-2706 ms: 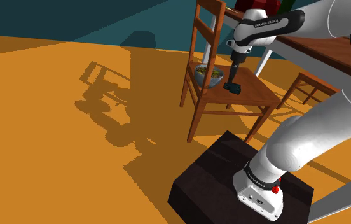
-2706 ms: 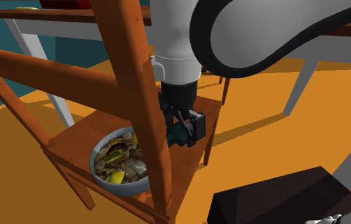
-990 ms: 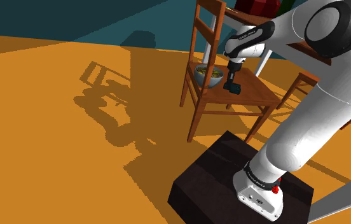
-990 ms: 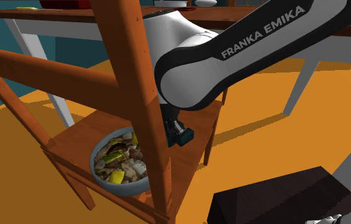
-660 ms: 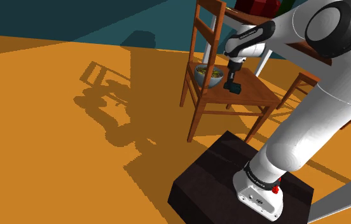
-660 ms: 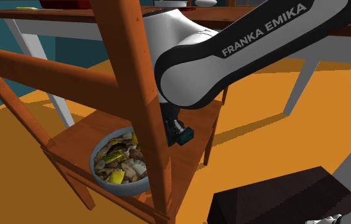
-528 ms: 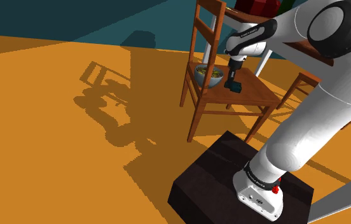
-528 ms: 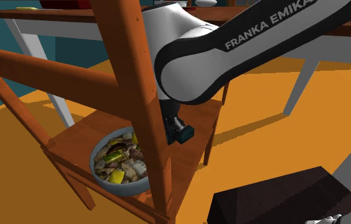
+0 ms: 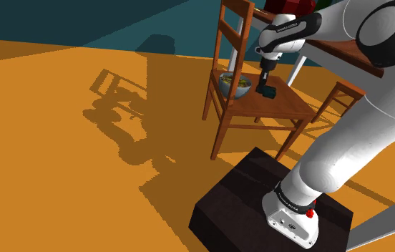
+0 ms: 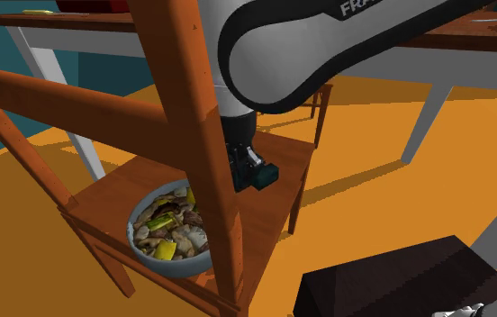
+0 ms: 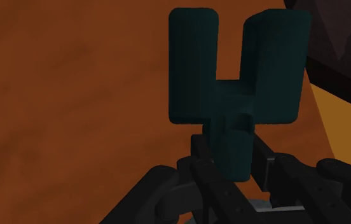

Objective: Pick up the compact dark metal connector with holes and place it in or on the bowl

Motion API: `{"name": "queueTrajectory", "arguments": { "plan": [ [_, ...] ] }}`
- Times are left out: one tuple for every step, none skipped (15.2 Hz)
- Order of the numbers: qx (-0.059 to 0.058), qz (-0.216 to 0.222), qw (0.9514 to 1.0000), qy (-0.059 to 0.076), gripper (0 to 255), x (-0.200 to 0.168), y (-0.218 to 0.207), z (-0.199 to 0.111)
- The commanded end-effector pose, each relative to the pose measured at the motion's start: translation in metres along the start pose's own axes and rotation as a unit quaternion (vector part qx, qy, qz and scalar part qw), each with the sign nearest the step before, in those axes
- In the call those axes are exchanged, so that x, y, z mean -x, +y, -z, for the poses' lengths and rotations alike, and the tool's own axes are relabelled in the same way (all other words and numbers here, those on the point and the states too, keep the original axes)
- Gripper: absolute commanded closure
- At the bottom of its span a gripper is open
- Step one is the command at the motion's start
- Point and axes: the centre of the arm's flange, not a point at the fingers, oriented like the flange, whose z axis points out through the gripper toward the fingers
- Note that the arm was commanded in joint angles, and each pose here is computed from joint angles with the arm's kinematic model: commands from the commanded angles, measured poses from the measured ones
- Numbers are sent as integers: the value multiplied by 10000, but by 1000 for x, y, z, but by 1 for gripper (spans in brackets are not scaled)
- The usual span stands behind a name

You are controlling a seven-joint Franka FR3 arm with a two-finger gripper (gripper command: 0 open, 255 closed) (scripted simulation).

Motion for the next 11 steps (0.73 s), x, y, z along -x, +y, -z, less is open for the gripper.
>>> {"name": "queueTrajectory", "arguments": {
  "plan": [
    [-1,0,10000,-1,255,0,1,10],
    [-1,0,10000,-1,255,0,1,15],
    [-1,0,10000,-1,255,1,1,20],
    [-1,0,10000,-1,255,1,1,25],
    [-1,0,10000,-1,255,1,1,31],
    [-1,0,10000,-1,255,2,1,36],
    [-1,0,10000,-1,255,2,2,41],
    [-1,0,10000,-1,255,2,2,47],
    [-1,0,10000,-1,255,3,2,52],
    [-1,0,10000,-1,255,3,2,57],
    [-1,0,10000,-1,255,3,2,62]
  ]
}}
